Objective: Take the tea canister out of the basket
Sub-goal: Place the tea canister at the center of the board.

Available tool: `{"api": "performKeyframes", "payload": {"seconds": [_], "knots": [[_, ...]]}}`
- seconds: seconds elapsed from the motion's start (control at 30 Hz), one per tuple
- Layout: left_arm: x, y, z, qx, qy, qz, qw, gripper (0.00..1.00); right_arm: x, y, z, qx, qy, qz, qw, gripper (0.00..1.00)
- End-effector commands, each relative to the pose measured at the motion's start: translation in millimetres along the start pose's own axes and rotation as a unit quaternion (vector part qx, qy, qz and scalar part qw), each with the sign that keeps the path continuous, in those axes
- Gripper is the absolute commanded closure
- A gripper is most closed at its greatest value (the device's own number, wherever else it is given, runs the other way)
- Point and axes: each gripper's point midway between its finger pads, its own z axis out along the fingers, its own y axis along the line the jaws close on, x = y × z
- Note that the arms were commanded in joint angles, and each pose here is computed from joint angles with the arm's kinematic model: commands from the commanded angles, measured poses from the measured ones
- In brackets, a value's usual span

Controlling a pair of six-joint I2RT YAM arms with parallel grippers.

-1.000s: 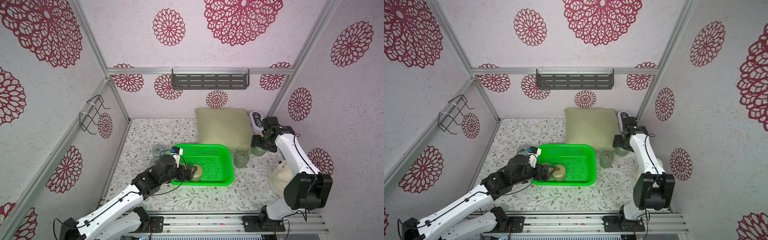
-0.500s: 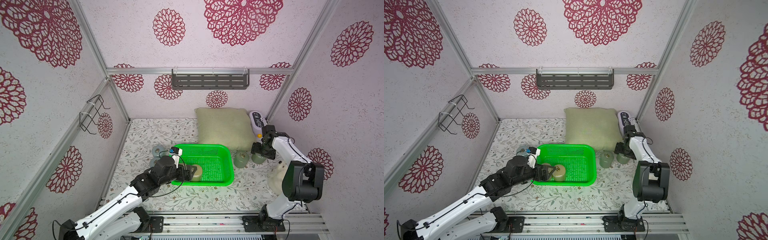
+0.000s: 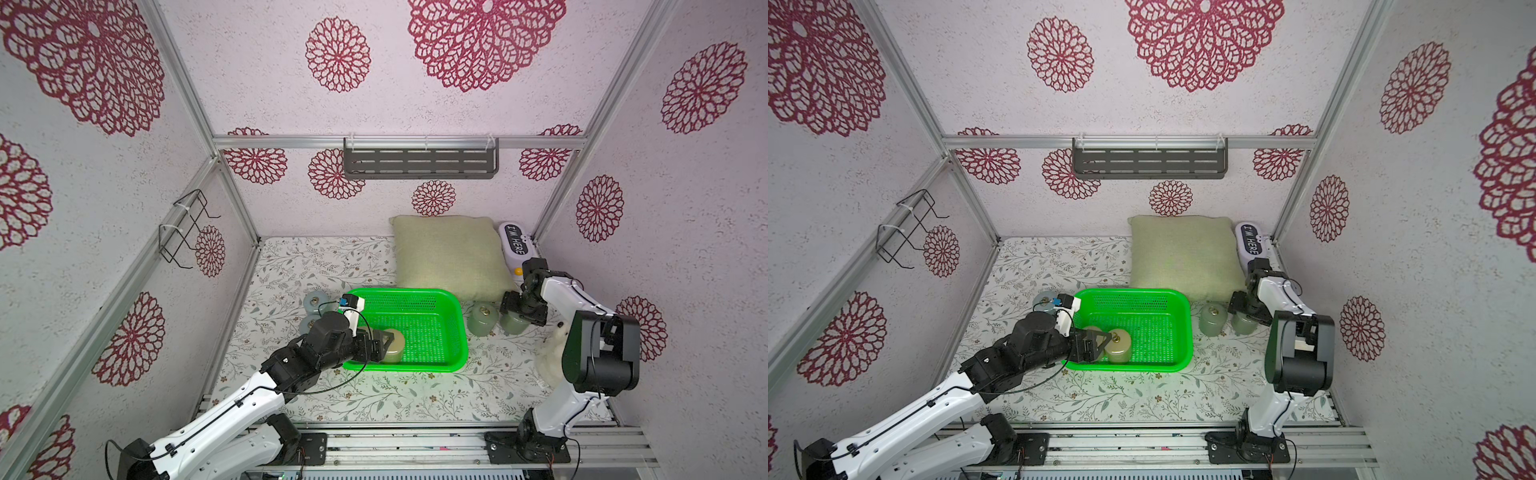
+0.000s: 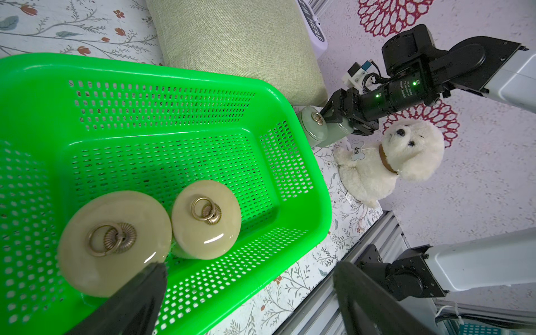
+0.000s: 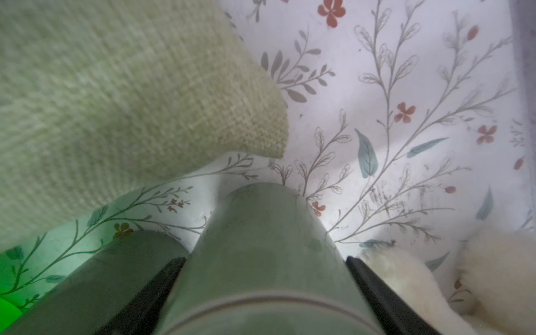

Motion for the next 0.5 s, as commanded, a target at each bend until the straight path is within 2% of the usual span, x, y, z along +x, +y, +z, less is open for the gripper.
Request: {"api": "performKeyframes", "payload": {"seconds": [0.0,0.33,0.47], "knots": [[-2,-5,-1,0.007,-0.008,0.013,1.000,0.03,-8,3,-3,-0.010,-0.011,0.012,1.000,0.36],[0,-3,-2,0.006,-0.008,0.013,1.000,0.03,-2,2,6,-0.005,0.003,0.012,1.000,0.34],[-1,-3,-3,0.005,-0.010,0.013,1.000,0.03,-1,1,7,-0.004,0.007,0.012,1.000,0.27]]}}
